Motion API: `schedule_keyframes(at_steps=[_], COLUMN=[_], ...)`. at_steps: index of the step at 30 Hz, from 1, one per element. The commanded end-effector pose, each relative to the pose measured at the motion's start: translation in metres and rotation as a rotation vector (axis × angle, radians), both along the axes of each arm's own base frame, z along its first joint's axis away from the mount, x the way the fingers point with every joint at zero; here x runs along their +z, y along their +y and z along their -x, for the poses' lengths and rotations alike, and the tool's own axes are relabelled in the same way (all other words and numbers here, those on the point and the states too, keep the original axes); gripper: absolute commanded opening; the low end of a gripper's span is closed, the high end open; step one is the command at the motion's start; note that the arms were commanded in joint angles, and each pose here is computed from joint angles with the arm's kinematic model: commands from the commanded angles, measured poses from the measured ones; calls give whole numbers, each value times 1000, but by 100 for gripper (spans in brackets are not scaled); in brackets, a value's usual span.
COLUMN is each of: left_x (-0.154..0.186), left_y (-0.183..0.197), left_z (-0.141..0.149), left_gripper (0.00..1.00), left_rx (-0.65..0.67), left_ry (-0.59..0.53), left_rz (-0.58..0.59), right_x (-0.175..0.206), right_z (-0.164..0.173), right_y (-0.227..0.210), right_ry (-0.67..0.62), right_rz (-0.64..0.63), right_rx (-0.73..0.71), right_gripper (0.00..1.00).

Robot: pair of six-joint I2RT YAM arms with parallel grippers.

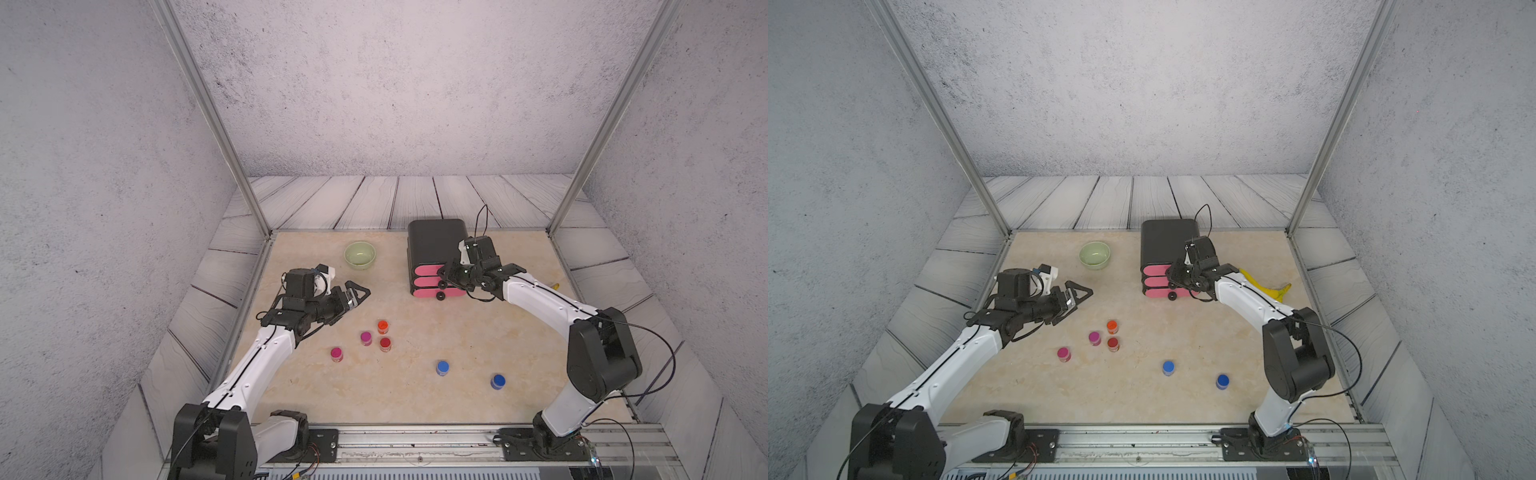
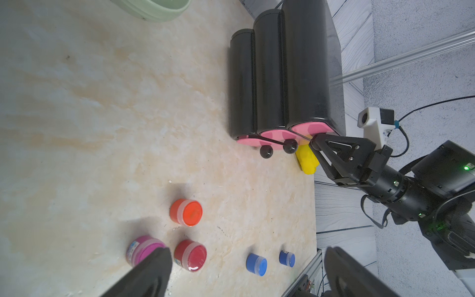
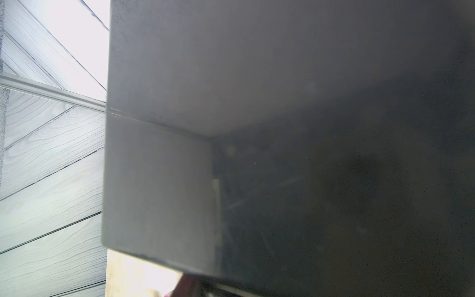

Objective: Put the paint cans in the drawer according to color
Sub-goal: Open the drawer in the storage box.

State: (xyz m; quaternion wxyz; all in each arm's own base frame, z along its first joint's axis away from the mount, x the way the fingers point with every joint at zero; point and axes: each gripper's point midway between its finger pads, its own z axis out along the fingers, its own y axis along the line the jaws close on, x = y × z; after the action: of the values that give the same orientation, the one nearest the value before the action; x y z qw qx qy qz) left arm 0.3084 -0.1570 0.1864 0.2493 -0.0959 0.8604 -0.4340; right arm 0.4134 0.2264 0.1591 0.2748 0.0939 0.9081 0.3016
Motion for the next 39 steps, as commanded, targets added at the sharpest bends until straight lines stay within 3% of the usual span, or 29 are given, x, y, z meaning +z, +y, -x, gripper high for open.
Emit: schedule_keyframes(at_steps=[1,9,16,24,26,32,39], left_x=[15,21,22,21,19,6,-21], left_y=[-7,-13,-20,-27,-28,-30,-44], left_z=[4,13,19,33,39,59,89], left_gripper=[100,100,100,100,100,96,75], left_rx=[-36,-61,-78,-118,-129,-158,-216], left_ry=[-18,-18,-11,2,8,13,-6], left_rz=[42,73,80,65,51,-66,-320], right_x=[-10,-6,-14,-1,5,25,36], right_z=[24,79,99,102,108,136,170], right_y=[-11,-24,-34,-36,-39,-45,-48], right_ry=[46,52,62,15,-13,-136,-283], right_rz=[10,-42,-14,15,31,21,-116], right_rx=[10,12,4,48,70,149,176], right_gripper=[18,18,24,65,70,70,70])
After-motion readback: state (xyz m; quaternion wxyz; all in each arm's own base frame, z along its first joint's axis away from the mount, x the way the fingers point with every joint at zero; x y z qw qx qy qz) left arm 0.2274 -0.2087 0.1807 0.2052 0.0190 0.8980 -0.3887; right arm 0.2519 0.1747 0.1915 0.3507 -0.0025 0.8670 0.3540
